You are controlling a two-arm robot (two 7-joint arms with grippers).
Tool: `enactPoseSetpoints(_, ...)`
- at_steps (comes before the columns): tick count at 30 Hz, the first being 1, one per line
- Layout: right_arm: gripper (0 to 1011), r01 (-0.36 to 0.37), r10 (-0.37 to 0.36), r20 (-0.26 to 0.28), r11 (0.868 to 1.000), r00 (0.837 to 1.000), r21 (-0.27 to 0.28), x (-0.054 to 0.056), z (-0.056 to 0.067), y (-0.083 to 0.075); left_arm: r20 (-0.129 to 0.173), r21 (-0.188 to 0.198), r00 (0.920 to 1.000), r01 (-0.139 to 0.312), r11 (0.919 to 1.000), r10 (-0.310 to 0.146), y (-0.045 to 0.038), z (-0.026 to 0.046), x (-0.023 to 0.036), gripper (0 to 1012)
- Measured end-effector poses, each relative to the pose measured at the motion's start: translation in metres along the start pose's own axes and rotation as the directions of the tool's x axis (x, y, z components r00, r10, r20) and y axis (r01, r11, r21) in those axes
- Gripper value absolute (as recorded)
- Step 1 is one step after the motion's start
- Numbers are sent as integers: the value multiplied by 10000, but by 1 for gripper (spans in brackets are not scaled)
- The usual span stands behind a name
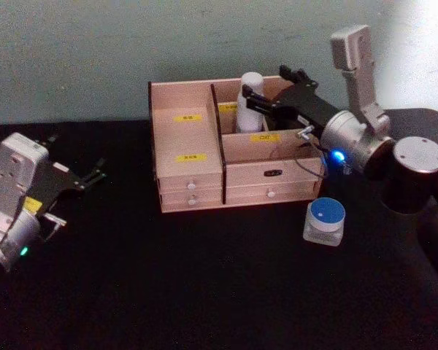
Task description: Pick up the facial cleanser and watermelon frost from the table and place them into the tiered storage box.
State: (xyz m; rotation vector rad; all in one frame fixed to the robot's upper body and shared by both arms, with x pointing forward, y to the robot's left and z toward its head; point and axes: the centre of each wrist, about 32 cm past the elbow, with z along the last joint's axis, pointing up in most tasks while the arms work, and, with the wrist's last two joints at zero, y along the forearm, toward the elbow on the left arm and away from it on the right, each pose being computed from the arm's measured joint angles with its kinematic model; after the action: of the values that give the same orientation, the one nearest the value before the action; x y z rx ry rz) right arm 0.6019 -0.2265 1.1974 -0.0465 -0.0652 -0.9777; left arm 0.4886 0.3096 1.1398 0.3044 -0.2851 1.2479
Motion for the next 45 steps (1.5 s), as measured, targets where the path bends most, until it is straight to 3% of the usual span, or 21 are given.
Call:
enactPoseSetpoints(7, 1000, 134, -136, 54, 9997, 9999, 215, 61, 91, -264, 0, 0, 10000, -1, 10000, 1, 0, 0, 0, 1001)
enactPoseSetpoints(13, 1000, 144, -146, 151, 9998, 9998, 122, 91, 105, -586, 0, 1, 10000, 0, 10000, 0, 0, 0, 0, 1001)
enactPoseSetpoints(25, 1000, 126, -117, 146, 9977, 9998, -660, 123, 50, -1297, 0, 1, 10000, 0, 10000, 0, 0, 0, 0, 1001)
enactPoseSetpoints(32, 1000, 98, -88, 80, 9912, 9999, -1320, 107, 22, -1604, 0, 0, 10000, 0, 10000, 0, 0, 0, 0, 1001)
enactPoseSetpoints(39, 1000, -125, 95, -172, 9828, 9998, -1841, 72, -1, -1794, -1, 0, 10000, 0, 10000, 0, 0, 0, 0, 1001)
enactPoseSetpoints(45, 1000, -364, 258, -508, 9746, 9984, -2210, 38, -49, -1856, 0, 1, 10000, -1, 10000, 1, 0, 0, 0, 1001)
